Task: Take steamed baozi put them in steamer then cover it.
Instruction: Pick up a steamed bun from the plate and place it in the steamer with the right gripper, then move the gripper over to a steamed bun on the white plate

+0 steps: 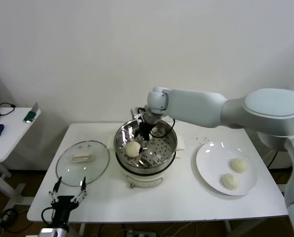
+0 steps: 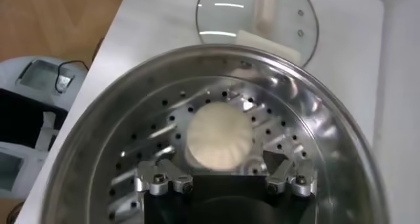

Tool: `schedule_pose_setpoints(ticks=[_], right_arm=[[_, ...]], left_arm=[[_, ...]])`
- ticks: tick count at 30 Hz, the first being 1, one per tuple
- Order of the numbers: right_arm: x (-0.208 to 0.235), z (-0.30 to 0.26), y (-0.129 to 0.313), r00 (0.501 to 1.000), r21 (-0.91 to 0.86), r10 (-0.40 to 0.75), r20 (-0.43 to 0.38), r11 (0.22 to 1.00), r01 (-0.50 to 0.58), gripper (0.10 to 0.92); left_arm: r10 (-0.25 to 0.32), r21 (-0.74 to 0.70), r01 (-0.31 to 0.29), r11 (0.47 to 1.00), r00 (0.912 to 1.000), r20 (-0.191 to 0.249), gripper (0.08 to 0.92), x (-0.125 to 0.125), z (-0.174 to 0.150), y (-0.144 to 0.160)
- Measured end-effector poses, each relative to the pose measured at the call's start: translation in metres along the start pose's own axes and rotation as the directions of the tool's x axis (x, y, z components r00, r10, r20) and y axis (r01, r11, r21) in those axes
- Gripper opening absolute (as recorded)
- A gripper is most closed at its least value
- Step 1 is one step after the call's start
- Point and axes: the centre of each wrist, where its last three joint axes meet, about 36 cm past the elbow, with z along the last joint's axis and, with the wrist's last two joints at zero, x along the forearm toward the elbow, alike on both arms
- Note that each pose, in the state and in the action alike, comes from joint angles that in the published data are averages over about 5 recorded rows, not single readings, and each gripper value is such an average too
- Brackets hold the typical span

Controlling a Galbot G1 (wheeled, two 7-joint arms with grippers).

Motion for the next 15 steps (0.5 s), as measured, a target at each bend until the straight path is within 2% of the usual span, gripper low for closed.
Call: schedule_pose_setpoints(ticks=[8,15], right_arm=[[0.069,0.059,0.02,0.999,-0.043,0.035,-0.013,0.998,-0.035,0.823],[0.096,0.132,0.064,0.999,-0.092,0.042,-0.031,0.995,-0.045,0.823]], left_arm=[[-0.004,0.011,0.004,1.0,1.0,0.003,0.823,-0.002,-0.004,-0.005],[-0.008,0.01,0.009,1.0,0.9999,-0.009,0.823,0.001,-0.003,-0.007]])
